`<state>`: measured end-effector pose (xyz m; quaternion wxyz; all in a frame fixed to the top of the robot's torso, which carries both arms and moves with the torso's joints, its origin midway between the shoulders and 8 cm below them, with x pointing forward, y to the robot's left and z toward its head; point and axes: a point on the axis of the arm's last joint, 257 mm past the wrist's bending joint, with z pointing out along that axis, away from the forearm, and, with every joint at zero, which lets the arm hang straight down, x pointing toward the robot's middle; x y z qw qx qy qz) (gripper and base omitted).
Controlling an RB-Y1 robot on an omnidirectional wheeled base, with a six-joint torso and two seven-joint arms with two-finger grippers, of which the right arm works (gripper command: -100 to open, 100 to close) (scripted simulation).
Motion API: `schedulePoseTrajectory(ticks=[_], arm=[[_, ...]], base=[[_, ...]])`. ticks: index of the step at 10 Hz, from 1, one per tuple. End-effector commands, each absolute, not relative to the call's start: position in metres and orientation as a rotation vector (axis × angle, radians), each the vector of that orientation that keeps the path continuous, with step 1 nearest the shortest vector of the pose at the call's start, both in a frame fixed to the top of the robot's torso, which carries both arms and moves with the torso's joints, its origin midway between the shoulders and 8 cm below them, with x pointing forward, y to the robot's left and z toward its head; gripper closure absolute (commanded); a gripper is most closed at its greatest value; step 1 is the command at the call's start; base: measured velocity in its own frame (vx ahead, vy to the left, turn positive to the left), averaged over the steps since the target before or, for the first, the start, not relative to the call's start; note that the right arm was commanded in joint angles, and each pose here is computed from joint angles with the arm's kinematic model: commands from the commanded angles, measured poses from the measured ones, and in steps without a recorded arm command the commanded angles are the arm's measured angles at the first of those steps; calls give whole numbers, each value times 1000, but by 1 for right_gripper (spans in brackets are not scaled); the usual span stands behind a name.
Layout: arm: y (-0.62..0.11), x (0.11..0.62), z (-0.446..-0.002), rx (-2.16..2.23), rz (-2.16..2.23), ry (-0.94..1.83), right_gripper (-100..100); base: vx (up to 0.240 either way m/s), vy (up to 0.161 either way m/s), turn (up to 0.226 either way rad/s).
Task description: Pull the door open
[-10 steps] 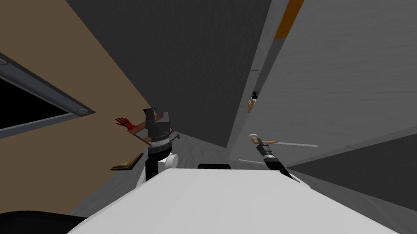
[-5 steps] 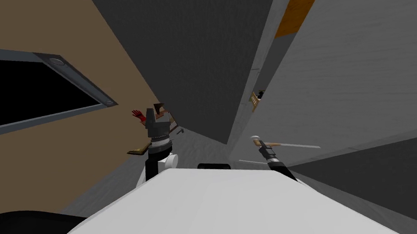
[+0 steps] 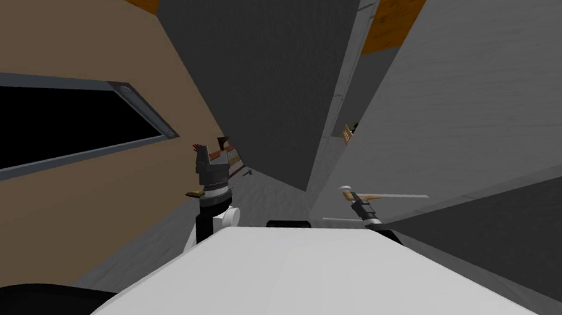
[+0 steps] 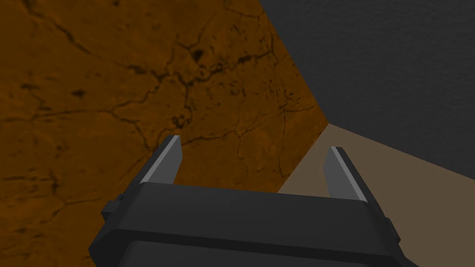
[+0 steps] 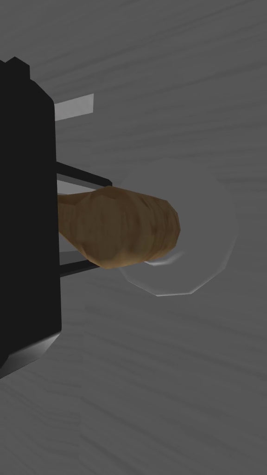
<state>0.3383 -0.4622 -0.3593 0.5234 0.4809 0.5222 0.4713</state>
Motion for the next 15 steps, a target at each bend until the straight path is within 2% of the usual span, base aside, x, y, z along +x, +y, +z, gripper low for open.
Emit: schedulePoseTrajectory(ticks=[1,5,15], arm=[[-464,331,-359,1145,1133,1255,100],[-469,315,-357,1131,1145,1266,100],[-472,289,-357,1119,1170,1286,100]], base=[[-164,-56,182],[-219,-76,195],[-179,-56,142]])
